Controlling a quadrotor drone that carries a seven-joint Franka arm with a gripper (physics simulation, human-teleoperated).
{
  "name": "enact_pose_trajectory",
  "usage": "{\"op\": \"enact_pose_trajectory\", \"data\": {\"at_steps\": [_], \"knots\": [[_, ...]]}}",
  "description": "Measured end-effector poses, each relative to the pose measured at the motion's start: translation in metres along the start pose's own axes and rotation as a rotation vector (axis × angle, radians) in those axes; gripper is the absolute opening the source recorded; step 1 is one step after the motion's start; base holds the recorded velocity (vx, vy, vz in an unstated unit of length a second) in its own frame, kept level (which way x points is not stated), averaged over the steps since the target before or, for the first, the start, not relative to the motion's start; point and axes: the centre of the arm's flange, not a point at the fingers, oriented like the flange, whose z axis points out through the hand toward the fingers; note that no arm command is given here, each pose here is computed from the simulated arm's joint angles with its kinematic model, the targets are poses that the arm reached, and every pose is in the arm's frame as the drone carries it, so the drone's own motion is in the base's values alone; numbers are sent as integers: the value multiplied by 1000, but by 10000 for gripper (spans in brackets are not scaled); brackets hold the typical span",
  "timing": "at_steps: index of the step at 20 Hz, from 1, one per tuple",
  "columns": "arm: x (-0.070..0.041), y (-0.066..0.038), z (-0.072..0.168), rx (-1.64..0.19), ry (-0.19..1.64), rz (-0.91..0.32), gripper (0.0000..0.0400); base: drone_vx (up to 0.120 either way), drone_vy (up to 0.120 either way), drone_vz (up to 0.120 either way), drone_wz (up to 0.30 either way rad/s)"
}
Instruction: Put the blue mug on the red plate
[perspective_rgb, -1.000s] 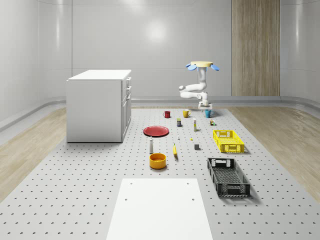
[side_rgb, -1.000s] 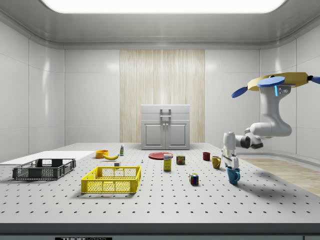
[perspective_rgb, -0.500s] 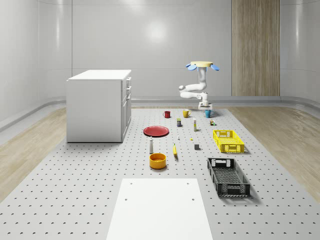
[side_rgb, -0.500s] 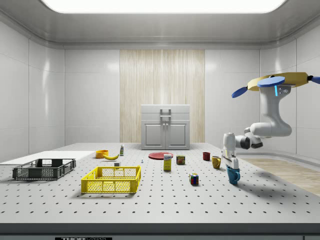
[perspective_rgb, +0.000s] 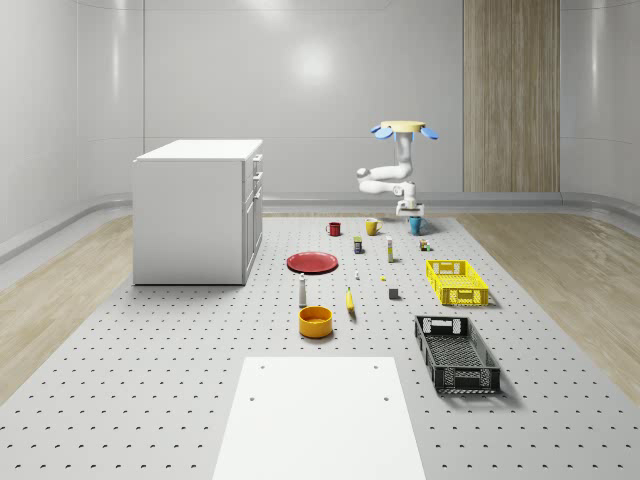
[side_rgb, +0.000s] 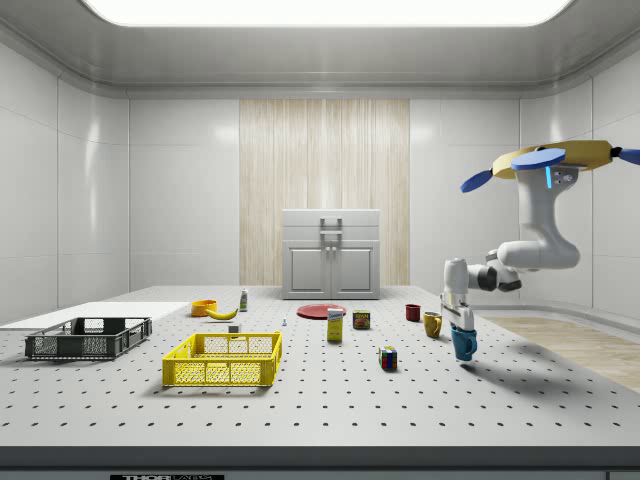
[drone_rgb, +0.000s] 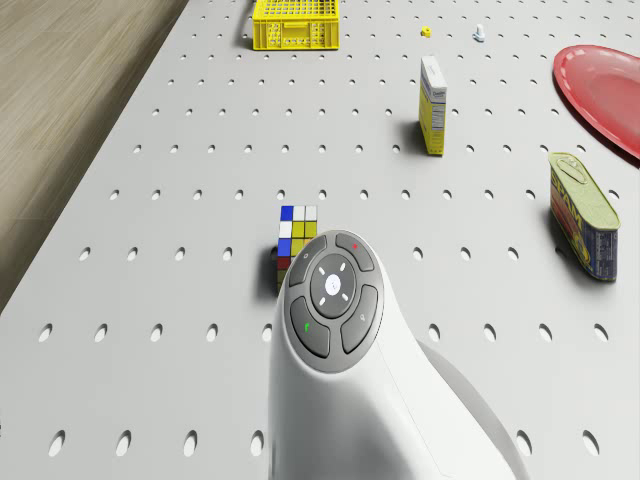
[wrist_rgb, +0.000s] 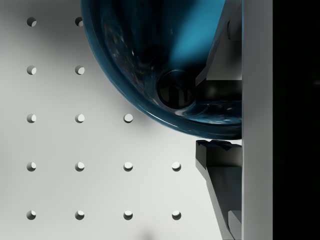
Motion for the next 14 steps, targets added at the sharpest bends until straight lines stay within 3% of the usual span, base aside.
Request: {"op": "enact_pose_trajectory", "data": {"at_steps": [14], "knots": [[0, 0, -12, 0, 0, 0, 100, 120, -120, 120, 0]]}}
